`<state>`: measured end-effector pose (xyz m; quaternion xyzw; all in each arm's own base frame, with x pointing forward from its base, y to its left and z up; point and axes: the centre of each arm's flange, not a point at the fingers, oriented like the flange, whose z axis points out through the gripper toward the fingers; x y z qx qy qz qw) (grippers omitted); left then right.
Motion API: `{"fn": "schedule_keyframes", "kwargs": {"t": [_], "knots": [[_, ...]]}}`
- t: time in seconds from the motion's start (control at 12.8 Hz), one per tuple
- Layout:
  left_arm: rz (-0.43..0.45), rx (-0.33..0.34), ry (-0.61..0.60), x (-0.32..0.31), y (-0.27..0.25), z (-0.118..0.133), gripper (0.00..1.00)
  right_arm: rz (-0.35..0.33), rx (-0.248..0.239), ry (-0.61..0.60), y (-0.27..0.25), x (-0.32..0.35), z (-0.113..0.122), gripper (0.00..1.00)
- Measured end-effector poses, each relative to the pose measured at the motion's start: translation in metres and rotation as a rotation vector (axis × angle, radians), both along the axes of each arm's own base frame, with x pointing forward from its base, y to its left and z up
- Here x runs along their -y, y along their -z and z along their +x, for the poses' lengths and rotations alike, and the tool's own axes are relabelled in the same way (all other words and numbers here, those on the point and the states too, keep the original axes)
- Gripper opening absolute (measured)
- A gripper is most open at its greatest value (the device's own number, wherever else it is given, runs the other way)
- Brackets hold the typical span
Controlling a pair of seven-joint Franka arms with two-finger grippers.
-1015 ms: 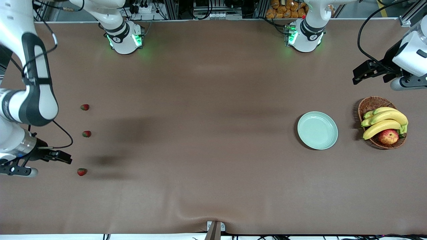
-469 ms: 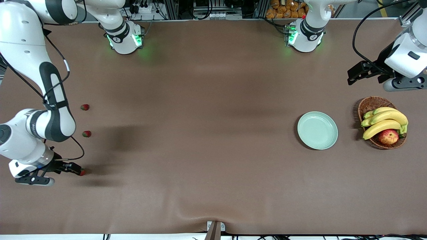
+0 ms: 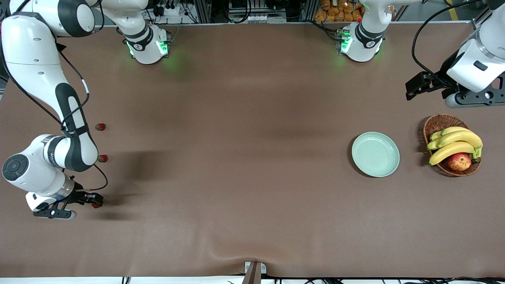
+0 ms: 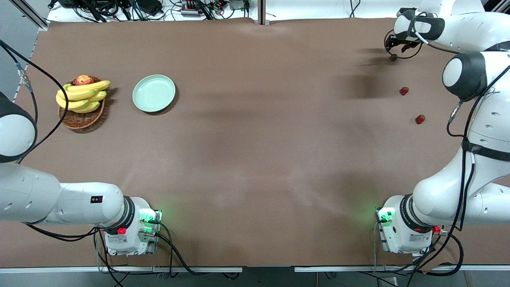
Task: Collect all strawberries into plate
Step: 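Lower the right gripper and close it on the strawberry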
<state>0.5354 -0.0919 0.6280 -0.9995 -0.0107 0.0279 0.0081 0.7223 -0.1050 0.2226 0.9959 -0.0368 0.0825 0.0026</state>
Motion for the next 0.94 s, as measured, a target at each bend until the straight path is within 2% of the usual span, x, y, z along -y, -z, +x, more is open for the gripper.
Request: {"fn": "schedule_keyframes", "kwargs": {"t": [0.39, 0.55, 0.7, 0.94], "knots": [[0.001, 0.0, -0.009, 0.001, 0.0, 0.0, 1.0, 0.001, -0.032, -0.013, 0.024, 0.0, -0.004, 0.72], [0.001, 0.0, -0.008, 0.002, 0.0, 0.0, 1.0, -0.003, -0.04, -0.04, 0.029, 0.001, -0.005, 0.67], [0.001, -0.001, -0.008, 0.002, 0.001, 0.0, 1.0, -0.012, -0.034, -0.051, 0.026, 0.005, -0.003, 0.48], [0.001, -0.003, -0.008, 0.002, 0.002, 0.001, 1.0, -0.015, -0.038, -0.065, 0.028, 0.006, -0.004, 0.48]]}}
